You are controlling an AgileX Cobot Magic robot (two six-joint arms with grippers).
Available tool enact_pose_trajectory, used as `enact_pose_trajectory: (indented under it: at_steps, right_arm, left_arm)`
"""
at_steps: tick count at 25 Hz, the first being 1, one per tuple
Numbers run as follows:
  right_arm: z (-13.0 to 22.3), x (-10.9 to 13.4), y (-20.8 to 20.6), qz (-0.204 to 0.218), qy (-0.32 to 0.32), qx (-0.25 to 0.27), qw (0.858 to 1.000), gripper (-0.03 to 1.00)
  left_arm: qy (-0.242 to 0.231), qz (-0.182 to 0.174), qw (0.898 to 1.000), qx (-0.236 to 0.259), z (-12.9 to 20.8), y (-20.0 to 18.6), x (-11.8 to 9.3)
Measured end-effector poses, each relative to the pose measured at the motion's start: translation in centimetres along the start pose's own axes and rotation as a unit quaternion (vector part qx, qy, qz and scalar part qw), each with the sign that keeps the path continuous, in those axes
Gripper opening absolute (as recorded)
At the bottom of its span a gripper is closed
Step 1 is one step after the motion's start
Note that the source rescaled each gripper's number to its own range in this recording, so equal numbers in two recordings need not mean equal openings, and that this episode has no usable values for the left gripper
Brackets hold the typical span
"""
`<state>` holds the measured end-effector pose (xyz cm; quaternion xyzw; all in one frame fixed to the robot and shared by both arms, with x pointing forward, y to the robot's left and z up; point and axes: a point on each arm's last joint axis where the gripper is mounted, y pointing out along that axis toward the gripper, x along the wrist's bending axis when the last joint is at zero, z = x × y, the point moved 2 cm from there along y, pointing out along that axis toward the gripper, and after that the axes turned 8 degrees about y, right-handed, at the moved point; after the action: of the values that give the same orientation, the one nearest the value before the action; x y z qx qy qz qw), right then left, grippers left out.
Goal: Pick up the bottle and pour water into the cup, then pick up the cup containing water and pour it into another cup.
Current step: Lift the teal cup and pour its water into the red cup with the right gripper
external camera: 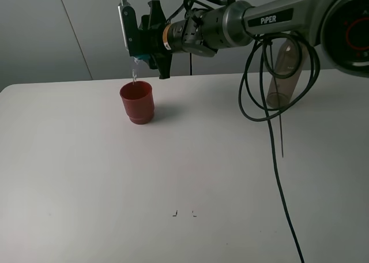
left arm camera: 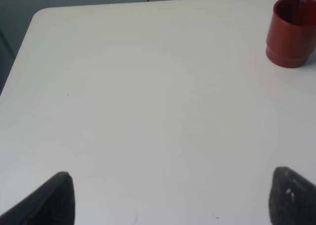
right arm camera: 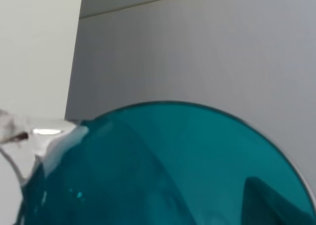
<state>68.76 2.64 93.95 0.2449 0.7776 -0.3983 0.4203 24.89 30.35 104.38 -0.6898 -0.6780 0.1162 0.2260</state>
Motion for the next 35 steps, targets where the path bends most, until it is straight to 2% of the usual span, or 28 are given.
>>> enact_pose_trajectory:
  at_steps: [18, 29, 35]
  right_arm:
    - [-0.17, 0.02, 0.0, 0.001, -0.073, -0.004, 0.997, 0.05]
    - [-0.35, -0.37, -0.01, 0.007, -0.087, -0.007, 0.996, 0.05]
    - [-0.44, -0.44, -0.02, 0.009, -0.129, -0.009, 0.992, 0.05]
  left_arm:
    - [0.0, 0.0, 1.0, 0.0, 0.0, 0.0, 0.0]
    - [0.0, 0.0, 1.0, 0.0, 0.0, 0.0, 0.0]
    - [0.0, 0.0, 1.0, 0.0, 0.0, 0.0, 0.0]
